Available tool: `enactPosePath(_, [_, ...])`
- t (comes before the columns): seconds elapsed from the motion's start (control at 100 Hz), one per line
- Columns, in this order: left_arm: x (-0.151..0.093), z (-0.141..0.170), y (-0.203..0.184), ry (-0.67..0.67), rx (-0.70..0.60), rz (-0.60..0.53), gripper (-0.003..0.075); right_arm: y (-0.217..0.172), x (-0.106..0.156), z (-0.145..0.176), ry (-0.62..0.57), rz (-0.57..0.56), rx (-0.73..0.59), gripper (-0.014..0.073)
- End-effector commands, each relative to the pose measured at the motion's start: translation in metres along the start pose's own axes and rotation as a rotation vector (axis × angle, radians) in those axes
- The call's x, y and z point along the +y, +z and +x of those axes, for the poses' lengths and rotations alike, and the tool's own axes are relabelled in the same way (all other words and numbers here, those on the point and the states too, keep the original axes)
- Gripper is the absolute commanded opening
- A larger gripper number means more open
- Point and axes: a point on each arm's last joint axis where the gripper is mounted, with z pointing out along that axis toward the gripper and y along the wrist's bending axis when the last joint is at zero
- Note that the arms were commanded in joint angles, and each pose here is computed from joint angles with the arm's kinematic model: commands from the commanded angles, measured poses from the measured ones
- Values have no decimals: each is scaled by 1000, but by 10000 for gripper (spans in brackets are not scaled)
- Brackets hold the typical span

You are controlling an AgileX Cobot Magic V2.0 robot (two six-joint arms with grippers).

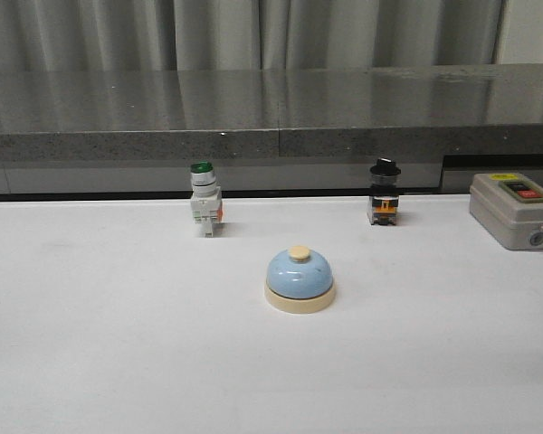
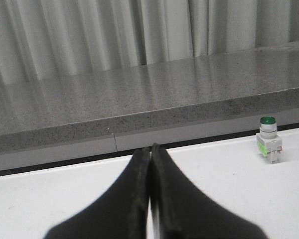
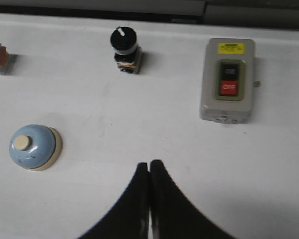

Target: Place and press bell with both arms

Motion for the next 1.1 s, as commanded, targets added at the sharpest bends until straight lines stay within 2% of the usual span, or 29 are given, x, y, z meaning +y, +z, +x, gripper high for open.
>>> enactPosePath(0.0, [-2,5,-1,-14,-68,-2,-19,-35,-8,4,8,21,-169,-60])
enactPosePath(0.33, [-2,5,-1,-14,-68,-2,-20,-88,-14,70,17,33,-329,-60])
enactPosePath(0.47, [-2,5,-1,-14,-68,-2,-20,-104,-13,89,14,29,-367,-60])
enactPosePath(1.09, [-2,5,-1,-14,-68,-2,-20,-114,-13,96,12,27,-382,-60])
